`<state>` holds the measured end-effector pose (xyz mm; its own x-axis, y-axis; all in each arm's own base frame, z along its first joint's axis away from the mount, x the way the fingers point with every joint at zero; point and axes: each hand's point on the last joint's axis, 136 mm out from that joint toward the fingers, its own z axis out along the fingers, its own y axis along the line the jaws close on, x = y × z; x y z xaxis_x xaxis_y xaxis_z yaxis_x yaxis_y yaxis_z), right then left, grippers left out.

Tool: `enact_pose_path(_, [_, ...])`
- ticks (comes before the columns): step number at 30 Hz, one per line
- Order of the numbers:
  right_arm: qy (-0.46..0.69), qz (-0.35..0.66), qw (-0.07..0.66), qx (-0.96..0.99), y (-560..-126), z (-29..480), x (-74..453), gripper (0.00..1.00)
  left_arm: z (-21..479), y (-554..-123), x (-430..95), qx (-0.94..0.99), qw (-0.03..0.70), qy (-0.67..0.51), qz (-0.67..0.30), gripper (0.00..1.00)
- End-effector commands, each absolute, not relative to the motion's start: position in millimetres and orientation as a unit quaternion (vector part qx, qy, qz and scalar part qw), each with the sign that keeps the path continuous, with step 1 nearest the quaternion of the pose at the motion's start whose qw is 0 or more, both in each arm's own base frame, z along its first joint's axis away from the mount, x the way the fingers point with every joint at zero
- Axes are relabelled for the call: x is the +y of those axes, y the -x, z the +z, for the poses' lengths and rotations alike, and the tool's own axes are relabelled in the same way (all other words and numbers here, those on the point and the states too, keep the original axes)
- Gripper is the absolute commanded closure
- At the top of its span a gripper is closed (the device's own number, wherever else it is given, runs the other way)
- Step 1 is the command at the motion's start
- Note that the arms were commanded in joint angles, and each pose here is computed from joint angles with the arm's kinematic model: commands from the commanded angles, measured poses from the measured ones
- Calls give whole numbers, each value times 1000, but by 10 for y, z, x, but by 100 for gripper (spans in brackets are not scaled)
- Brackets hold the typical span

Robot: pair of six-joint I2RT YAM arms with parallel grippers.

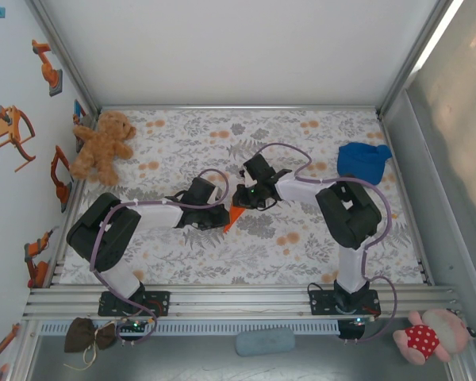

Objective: Fold a paper plane with a square sheet of paper (pick it up from the middle)
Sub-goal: Fold the wing for the fifth time at the center of the table.

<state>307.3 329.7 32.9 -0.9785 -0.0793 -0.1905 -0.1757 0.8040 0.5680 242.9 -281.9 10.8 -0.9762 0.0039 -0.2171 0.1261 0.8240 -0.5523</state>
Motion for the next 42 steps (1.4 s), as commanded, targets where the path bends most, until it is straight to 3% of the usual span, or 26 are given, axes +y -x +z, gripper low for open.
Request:
enact_pose_path(1, [73,291,81,951,-3128,271,3290,89,-233,-2204,-2707,965,68,-44,-251,86])
enact_pose_path(19, [75,269,62,958,-3038,50,3169,93,-139,-2231,-2715,963,76,-42,-255,86])
enact_pose_path(31, [73,261,41,962,-2885,-169,2998,96,563,-2455,-2729,945,150,-16,-291,76])
enact_pose_path(42, [75,273,37,958,-2876,-174,3016,99,600,-2509,-3147,924,104,-28,-368,88])
